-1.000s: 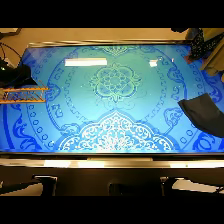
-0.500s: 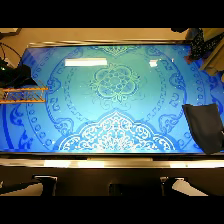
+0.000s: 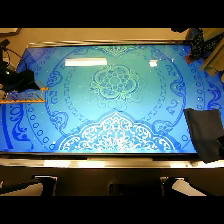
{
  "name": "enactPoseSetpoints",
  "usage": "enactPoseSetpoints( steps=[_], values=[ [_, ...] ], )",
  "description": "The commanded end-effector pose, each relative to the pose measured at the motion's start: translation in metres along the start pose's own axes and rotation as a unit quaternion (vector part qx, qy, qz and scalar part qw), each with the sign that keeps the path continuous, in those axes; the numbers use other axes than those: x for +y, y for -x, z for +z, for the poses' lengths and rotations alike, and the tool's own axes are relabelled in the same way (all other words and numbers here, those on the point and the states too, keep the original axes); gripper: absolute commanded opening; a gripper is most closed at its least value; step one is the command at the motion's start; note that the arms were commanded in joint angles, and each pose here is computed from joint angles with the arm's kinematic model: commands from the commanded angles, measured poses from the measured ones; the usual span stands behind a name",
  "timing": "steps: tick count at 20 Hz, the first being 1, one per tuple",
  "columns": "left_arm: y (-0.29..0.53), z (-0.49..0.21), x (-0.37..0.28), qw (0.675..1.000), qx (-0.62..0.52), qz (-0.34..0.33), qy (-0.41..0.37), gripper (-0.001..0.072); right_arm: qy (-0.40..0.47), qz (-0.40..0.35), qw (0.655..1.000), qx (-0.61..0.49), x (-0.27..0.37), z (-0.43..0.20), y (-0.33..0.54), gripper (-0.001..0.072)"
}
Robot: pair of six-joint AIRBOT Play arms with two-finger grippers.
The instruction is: Fold the clothes and pants, and hang the long-sleeved shirts on hangers.
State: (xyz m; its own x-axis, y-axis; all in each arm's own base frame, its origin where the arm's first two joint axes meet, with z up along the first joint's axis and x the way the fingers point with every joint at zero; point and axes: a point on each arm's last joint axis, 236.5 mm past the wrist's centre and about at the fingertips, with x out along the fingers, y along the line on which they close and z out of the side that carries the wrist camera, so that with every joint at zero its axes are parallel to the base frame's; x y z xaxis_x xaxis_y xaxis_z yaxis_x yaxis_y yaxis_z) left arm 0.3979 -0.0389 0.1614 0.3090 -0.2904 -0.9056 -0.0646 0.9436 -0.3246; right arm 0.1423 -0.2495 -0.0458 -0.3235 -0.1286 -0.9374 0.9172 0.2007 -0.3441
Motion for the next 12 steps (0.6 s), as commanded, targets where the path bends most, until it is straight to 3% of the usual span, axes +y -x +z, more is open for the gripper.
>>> enactPoseSetpoints(
  steps=[1, 3, 4, 6, 9, 11, 12],
  values=[
    [-0.005, -0.004, 0.002, 1.000, 0.009, 0.001, 0.003, 0.0016, 0.003, -0.021, 1.000, 0.002, -0.010, -0.002, -0.001, 0.0095],
    [-0.004, -0.004, 0.002, 1.000, 0.007, 0.001, 0.002, 0.0016, 0.009, -0.028, 1.000, 0.010, -0.013, -0.006, -0.002, 0.0096],
    [-0.003, -0.004, 0.002, 1.000, 0.006, 0.001, 0.002, 0.0016, 0.015, -0.031, 0.999, 0.014, -0.015, -0.007, -0.002, 0.0147],
    [-0.001, -0.004, 0.001, 1.000, 0.003, 0.000, -0.004, 0.0016, 0.021, -0.047, 0.999, 0.019, -0.022, -0.009, -0.001, 0.0411],
    [0.004, -0.004, -0.001, 1.000, -0.004, 0.000, -0.016, 0.0016, 0.032, -0.022, 0.999, -0.016, -0.017, 0.003, 0.009, 0.0415],
    [0.007, -0.002, -0.002, 1.000, -0.012, -0.001, -0.017, 0.0015, 0.043, 0.061, 0.994, -0.081, 0.010, 0.025, 0.035, 0.0407],
    [0.008, 0.000, -0.003, 1.000, -0.018, -0.001, -0.023, 0.0016, 0.064, 0.127, 0.983, -0.119, 0.034, 0.036, 0.059, 0.0340]
  ],
)
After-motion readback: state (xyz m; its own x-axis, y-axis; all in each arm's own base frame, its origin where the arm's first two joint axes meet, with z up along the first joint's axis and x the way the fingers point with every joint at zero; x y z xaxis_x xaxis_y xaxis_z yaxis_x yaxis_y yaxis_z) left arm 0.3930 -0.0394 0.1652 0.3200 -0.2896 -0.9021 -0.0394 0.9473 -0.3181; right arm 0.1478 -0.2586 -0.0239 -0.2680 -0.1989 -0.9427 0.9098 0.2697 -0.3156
